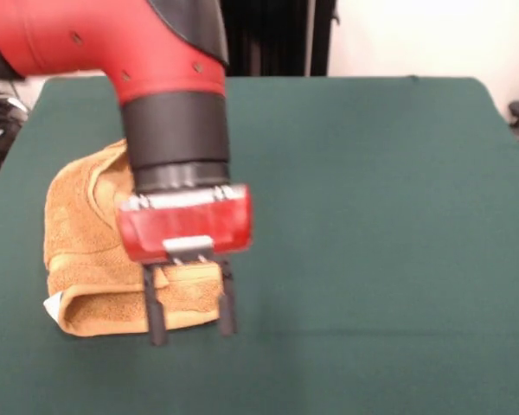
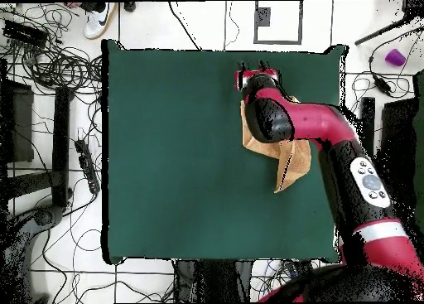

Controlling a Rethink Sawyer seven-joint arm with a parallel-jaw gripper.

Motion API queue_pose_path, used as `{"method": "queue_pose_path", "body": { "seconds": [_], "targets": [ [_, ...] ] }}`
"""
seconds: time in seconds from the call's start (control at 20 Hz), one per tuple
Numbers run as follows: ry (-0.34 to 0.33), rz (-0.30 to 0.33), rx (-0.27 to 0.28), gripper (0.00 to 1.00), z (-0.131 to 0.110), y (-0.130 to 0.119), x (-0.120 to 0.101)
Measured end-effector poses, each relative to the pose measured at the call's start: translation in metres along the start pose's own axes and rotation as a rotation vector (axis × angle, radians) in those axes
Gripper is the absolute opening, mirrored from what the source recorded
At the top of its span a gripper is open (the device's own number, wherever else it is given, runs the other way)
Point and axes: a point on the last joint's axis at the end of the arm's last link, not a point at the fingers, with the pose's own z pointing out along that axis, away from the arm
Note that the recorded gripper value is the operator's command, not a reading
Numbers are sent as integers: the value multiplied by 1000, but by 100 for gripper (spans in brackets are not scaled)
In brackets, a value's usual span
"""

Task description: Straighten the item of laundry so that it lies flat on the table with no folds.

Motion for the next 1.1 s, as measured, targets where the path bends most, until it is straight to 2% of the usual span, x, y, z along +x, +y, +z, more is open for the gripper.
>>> {"method": "queue_pose_path", "body": {
  "seconds": [0.3,0.4,0.45,0.7,0.85,1.1],
  "targets": [
    [191,53,32,100,-53,-29,-35],
    [229,76,42,100,-77,-41,-46],
    [243,92,55,100,-101,-53,-55],
    [225,112,103,100,-150,-84,-71],
    [208,100,122,100,-160,-87,-82],
    [176,85,120,100,-160,-68,-109]
  ]
}}
